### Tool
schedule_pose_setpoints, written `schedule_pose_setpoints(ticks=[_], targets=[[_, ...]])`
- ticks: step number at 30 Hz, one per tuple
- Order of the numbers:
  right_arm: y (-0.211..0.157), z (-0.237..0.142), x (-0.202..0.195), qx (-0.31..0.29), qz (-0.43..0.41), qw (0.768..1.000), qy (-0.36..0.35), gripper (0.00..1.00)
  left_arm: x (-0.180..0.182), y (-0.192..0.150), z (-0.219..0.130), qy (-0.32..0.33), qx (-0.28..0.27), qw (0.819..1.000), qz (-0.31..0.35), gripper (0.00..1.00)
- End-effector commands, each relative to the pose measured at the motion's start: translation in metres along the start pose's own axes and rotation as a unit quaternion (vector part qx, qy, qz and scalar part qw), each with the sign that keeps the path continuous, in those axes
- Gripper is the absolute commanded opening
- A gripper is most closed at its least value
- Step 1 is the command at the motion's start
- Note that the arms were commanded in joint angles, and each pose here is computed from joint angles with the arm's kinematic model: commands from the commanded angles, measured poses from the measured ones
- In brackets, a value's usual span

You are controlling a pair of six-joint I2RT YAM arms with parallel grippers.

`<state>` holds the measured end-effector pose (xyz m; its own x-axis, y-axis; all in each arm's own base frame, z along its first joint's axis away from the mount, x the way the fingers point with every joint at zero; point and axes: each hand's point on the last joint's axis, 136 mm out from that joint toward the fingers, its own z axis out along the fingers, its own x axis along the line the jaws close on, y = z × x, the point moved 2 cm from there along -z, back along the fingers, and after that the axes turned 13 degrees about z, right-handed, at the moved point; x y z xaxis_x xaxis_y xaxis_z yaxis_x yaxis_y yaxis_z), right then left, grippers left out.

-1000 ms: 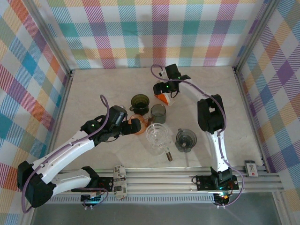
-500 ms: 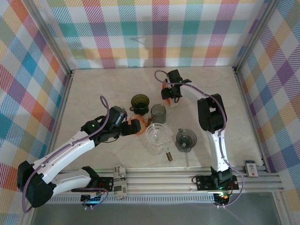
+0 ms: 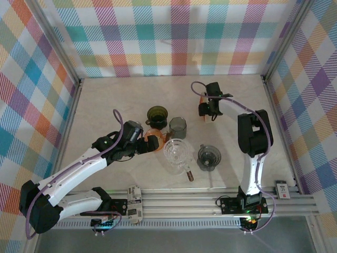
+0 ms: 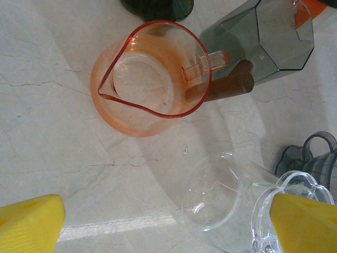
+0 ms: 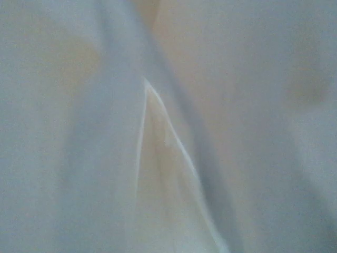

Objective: Place the coffee filter in the dripper

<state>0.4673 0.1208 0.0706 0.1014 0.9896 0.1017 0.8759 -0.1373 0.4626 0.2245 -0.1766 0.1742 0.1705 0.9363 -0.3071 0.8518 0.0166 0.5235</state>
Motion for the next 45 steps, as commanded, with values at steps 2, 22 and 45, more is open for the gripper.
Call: schedule_pose_setpoints(ticks=[2, 22, 45], targets=[[0.006, -0.016, 0.002, -0.019, 0.006, 1.000, 0.008, 0.80, -0.001, 0.001, -0.001, -0.013, -0.004, 1.000, -0.011, 1.00], [0.009, -0.123, 0.024, -0.075, 0.103, 0.982, 0.138, 0.80, 0.010, 0.005, -0.012, 0.002, -0.049, 0.999, -0.007, 1.00], [0.032, -0.091, 0.046, -0.064, 0.036, 0.997, 0.037, 0.38, 0.020, -0.004, 0.004, 0.027, -0.033, 0.999, 0.007, 1.00]])
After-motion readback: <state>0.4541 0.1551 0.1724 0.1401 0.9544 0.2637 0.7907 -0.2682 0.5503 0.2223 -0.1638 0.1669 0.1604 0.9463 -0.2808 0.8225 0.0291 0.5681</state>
